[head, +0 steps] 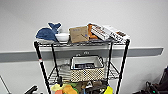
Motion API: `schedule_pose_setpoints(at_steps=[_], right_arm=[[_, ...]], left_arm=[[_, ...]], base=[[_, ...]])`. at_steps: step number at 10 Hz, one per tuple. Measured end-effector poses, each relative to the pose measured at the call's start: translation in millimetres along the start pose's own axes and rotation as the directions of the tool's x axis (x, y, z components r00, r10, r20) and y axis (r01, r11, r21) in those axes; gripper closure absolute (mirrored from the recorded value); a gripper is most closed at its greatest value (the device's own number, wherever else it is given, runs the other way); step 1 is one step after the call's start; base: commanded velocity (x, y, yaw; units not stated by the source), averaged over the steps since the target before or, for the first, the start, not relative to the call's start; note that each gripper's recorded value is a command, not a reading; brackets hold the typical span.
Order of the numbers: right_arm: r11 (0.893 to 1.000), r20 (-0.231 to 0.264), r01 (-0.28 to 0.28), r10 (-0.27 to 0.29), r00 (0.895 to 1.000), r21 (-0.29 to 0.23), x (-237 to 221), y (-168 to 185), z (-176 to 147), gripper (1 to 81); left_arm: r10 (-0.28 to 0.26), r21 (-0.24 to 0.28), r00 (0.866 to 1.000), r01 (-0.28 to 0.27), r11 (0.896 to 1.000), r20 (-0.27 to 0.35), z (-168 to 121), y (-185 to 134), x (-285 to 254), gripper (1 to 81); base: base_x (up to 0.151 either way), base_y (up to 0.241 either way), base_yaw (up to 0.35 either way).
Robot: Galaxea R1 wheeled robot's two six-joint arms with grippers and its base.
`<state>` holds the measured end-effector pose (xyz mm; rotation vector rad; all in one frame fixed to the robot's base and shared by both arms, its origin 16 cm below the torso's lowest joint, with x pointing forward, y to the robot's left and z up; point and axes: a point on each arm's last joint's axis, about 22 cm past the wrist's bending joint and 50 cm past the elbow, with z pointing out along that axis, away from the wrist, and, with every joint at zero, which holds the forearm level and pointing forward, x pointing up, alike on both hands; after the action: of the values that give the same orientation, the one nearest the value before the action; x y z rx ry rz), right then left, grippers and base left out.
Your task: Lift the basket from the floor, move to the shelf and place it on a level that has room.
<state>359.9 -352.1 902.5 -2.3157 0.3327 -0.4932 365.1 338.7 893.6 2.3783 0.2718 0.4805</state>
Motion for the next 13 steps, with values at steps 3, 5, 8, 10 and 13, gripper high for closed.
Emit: schedule_pose_setpoints(at_steps=[3,5,8,10,13], right_arm=[[0.995,0.084,-0.088,0.091,0.992,-0.039,-68,42,17,1.0],[0.991,0.125,-0.125,0.13,0.984,-0.048,-116,62,33,1.0],[0.987,0.179,-0.153,0.16,0.971,-0.051,-191,87,66,1.0],[0.988,0.213,-0.149,0.154,0.965,-0.038,-237,94,100,1.0],[0.988,0.226,-0.131,0.148,0.963,-0.086,-284,132,127,1.0]], left_arm=[[-0.085,0.025,0.995,0.083,0.996,0.058,17,-47,-76,1.0],[-0.124,0.033,0.989,0.121,0.992,0.086,27,-71,-127,1.0],[-0.174,0.067,0.98,0.169,0.983,0.094,47,-120,-196,1.0],[-0.185,0.048,0.978,0.181,0.982,0.1,79,-133,-240,1.0],[-0.183,0.014,0.976,0.183,0.983,0.119,124,-134,-293,1.0]], base=[[0.0,0.0,0.0],[0.0,0.0,0.0],[0.0,0.0,0.0],[0.0,0.0,0.0],[0.0,0.0,0.0]])
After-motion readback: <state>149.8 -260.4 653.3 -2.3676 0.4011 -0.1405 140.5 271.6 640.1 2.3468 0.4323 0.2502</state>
